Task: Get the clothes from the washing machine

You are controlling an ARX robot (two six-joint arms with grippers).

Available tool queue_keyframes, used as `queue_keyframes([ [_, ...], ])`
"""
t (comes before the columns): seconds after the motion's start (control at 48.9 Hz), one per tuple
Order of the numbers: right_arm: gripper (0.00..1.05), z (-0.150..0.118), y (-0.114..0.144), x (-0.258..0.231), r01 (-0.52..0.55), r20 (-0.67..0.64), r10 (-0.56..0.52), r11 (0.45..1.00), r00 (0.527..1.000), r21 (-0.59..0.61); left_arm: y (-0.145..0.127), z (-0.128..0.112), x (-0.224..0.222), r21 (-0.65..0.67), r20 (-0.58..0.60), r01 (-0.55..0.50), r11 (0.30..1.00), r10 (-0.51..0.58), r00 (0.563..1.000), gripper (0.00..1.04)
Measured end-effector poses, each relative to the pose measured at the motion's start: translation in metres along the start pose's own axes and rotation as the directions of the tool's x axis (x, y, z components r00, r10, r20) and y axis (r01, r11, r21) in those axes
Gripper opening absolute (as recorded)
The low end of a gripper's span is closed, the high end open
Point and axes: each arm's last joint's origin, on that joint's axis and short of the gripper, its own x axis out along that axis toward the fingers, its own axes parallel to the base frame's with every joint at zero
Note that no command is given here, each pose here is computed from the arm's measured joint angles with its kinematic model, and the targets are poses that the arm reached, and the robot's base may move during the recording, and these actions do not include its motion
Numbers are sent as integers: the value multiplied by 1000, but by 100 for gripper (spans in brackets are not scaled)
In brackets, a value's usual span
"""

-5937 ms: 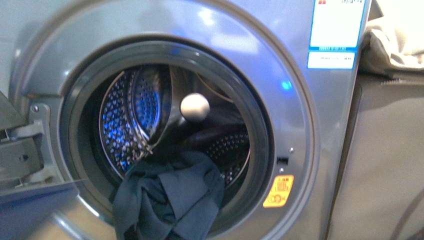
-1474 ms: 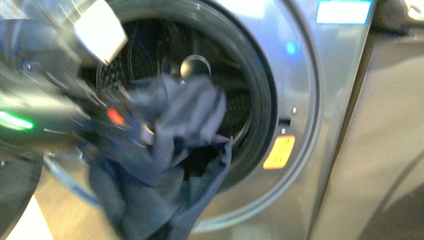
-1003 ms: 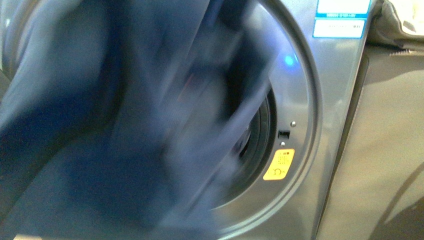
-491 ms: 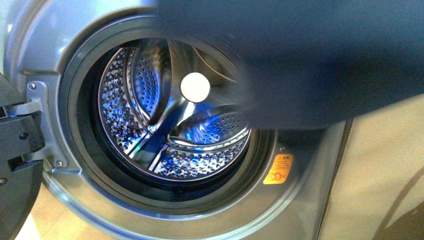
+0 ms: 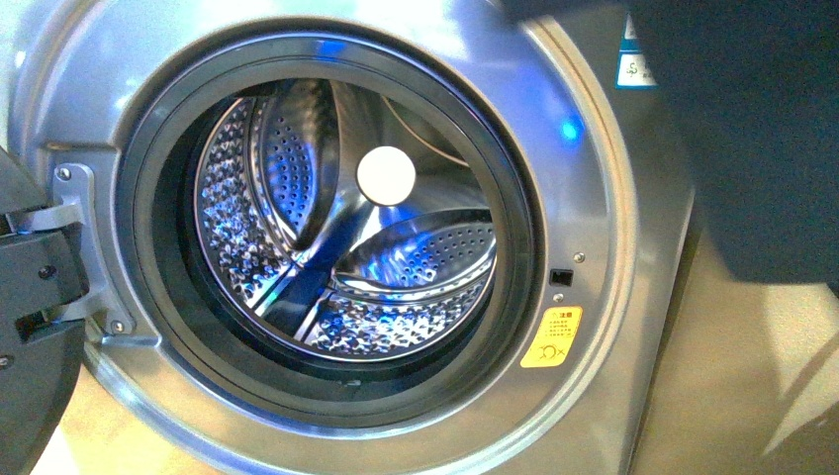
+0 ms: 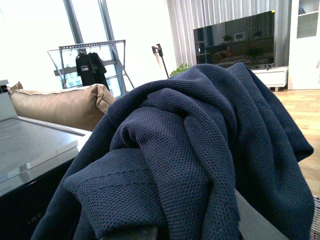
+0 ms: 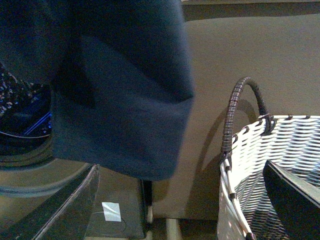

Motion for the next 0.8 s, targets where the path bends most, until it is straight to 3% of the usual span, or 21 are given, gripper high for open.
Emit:
queue_keyframes([
  [0.082,97,4,-1,2,-113,35,111,992,993,55,0,0,0,0,0,0,1000,0,1000,17],
  [0.123,97,8,-3,3,-247,66,241,963,968,106,0,0,0,0,0,0,1000,0,1000,17],
  [0.266,97,20,-7,10,-447,100,436,870,894,208,0,0,0,0,-1,1,1000,-1,1000,17],
  [0.491,97,72,-8,31,-519,235,477,837,847,174,0,0,0,-1,-1,0,1000,0,1000,17],
  [0.553,97,93,-4,40,-556,271,508,818,818,147,0,0,0,-1,-1,0,1000,0,1000,17],
  [0.798,97,133,21,53,-664,321,615,745,721,64,0,0,0,-1,-1,1,1000,-1,1000,17],
])
